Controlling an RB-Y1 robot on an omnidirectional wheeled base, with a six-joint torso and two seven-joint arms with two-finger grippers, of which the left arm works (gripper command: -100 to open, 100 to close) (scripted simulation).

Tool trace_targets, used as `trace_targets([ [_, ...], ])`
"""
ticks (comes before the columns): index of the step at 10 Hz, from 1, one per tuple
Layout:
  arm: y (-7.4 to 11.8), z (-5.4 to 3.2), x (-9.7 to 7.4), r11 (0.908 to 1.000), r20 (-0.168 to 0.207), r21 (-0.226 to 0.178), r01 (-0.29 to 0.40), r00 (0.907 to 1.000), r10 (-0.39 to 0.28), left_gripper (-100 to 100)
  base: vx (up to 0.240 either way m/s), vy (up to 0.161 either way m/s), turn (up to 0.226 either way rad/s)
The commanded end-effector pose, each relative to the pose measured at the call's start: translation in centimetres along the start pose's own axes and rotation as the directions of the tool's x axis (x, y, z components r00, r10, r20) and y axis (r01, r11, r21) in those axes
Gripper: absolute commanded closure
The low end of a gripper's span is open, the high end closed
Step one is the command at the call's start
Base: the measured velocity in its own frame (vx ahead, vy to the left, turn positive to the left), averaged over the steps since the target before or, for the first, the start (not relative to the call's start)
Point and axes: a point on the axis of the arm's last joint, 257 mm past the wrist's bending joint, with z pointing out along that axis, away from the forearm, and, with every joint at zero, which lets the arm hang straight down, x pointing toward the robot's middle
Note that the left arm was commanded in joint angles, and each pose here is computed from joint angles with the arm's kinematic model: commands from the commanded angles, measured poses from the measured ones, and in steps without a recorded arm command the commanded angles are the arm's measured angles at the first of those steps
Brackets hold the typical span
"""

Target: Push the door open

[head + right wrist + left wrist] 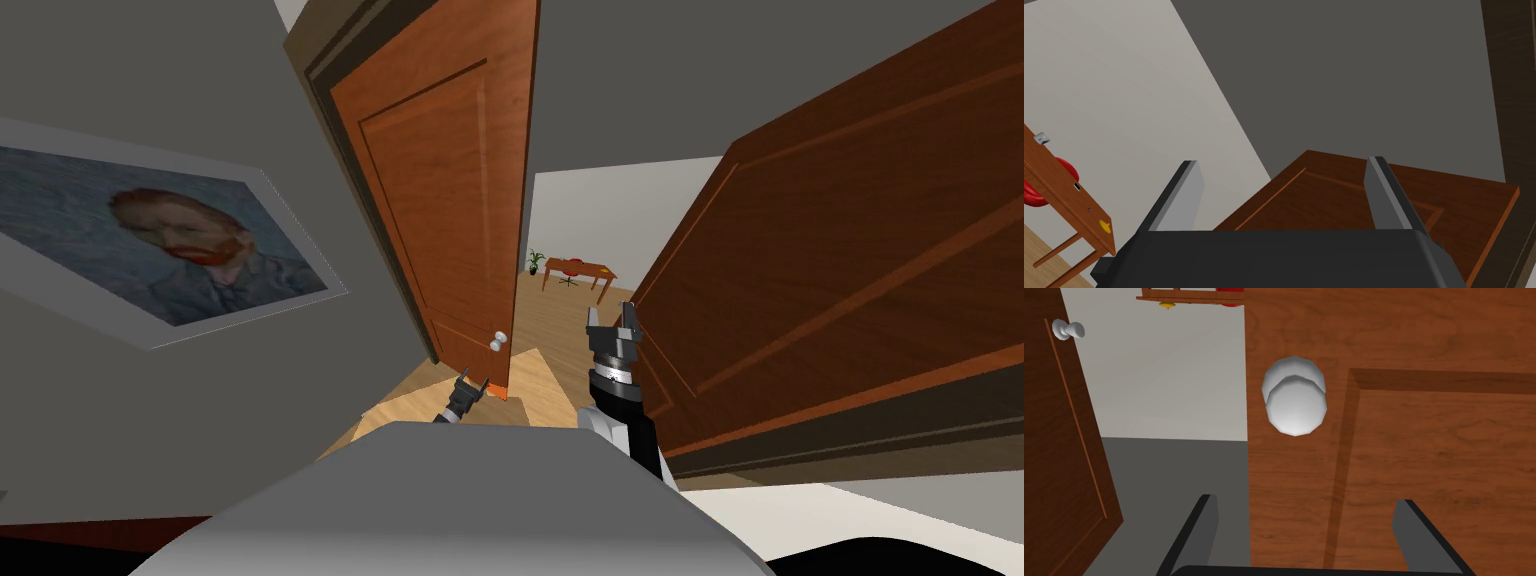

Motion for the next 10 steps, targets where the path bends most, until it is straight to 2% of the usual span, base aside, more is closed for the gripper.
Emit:
trace_targets([
  [1, 0.0, 0.00, 0.0, 1.0000, 0.000, 0.000, 0.000, 1.0000, 0.000, -100, 0.051, 0.023, -0.004],
  [3, 1.4, -0.69, 0.6, 0.9992, -0.021, 0.012, -0.039, 0.9990, 0.039, -100, 0.107, -0.039, -0.015],
  [6, 2.2, -0.76, 0.9, 0.9985, -0.031, 0.012, -0.053, 0.9981, 0.053, -100, 0.158, -0.076, -0.013],
  [8, 2.1, -0.24, 0.8, 0.9992, -0.026, 0.004, -0.041, 0.9988, 0.041, -100, 0.179, -0.106, -0.016],
  [10, 1.1, 0.70, 0.5, 0.9999, -0.011, -0.009, -0.008, 0.9999, 0.008, -100, 0.184, -0.092, -0.013],
])
